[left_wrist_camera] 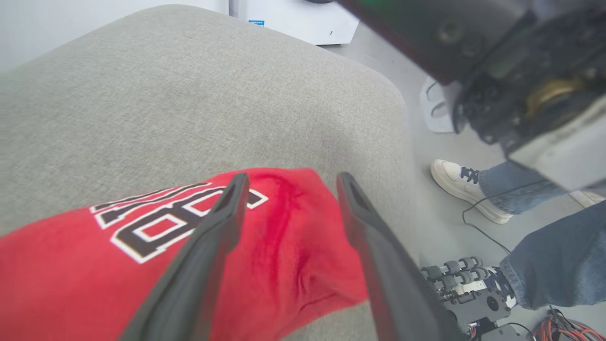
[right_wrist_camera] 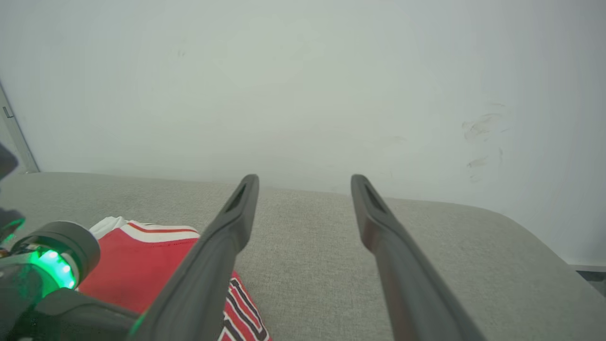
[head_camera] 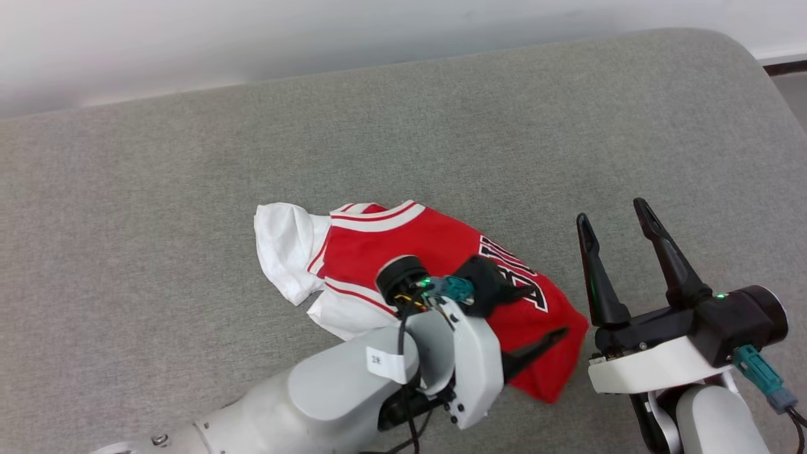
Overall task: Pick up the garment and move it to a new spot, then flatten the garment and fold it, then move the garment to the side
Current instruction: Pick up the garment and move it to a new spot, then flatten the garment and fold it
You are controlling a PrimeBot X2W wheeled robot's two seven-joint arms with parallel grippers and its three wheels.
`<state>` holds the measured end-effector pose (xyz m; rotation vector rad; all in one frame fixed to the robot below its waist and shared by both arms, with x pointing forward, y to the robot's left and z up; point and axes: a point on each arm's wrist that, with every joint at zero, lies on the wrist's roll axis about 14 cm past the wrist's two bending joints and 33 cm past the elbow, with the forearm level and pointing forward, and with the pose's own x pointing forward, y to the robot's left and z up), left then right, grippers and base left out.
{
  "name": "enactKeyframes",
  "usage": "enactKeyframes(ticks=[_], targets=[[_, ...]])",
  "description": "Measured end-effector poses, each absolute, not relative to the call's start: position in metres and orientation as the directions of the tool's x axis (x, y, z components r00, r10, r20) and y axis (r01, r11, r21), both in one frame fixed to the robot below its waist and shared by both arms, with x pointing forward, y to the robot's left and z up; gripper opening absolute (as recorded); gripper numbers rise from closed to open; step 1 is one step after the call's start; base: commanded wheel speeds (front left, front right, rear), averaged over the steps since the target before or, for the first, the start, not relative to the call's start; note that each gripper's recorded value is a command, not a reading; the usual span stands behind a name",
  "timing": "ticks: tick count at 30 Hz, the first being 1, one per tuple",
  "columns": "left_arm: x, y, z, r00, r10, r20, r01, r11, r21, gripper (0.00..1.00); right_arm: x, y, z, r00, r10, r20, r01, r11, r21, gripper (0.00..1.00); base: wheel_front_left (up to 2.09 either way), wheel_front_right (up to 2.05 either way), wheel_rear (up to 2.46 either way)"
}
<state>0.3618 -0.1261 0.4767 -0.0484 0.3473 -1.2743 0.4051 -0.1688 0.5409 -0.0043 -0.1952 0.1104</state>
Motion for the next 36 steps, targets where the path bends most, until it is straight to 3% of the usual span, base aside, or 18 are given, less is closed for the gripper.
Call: enactKeyframes(ticks=[3,5,6,7,12,14,25,36], targets=[[0.373,-0.116,0.477,0.298,-0.931,-0.211,0.916,0.341,-0.210,1.00,0.405,-0.168,0.542,0.974,0.112,0.198,-0.112,0.994,-0.013,1.00,0.00,0.00,0.00],[0.392,-0.101,0.485,0.378,-0.910,-0.170,0.893,0.407,-0.194,1.00,0.404,-0.166,0.544,0.972,0.116,0.202,-0.117,0.993,-0.011,1.00,0.00,0.00,0.00],[0.402,-0.092,0.490,0.424,-0.894,-0.143,0.876,0.445,-0.184,1.00,0.403,-0.165,0.544,0.972,0.119,0.204,-0.119,0.993,-0.010,1.00,0.00,0.00,0.00],[0.433,-0.059,0.507,0.566,-0.820,-0.082,0.806,0.571,-0.152,1.00,0.402,-0.162,0.551,0.967,0.127,0.221,-0.128,0.992,-0.012,1.00,0.00,0.00,0.00],[0.474,0.020,0.543,0.784,-0.621,0.008,0.620,0.781,-0.073,1.00,0.399,-0.153,0.558,0.958,0.153,0.241,-0.152,0.988,-0.023,1.00,0.00,0.00,0.00],[0.481,0.072,0.576,0.876,-0.468,0.116,0.479,0.872,-0.098,1.00,0.399,-0.148,0.564,0.952,0.166,0.259,-0.164,0.986,-0.027,1.00,0.00,0.00,0.00],[0.417,0.160,0.556,0.961,-0.242,0.133,0.251,0.967,-0.052,1.00,0.395,-0.138,0.572,0.939,0.193,0.283,-0.193,0.981,-0.029,1.00,0.00,0.00,0.00],[0.369,0.134,0.521,0.963,-0.257,0.077,0.265,0.954,-0.137,1.00,0.389,-0.137,0.568,0.943,0.194,0.271,-0.195,0.980,-0.024,1.00,0.00,0.00,0.00]])
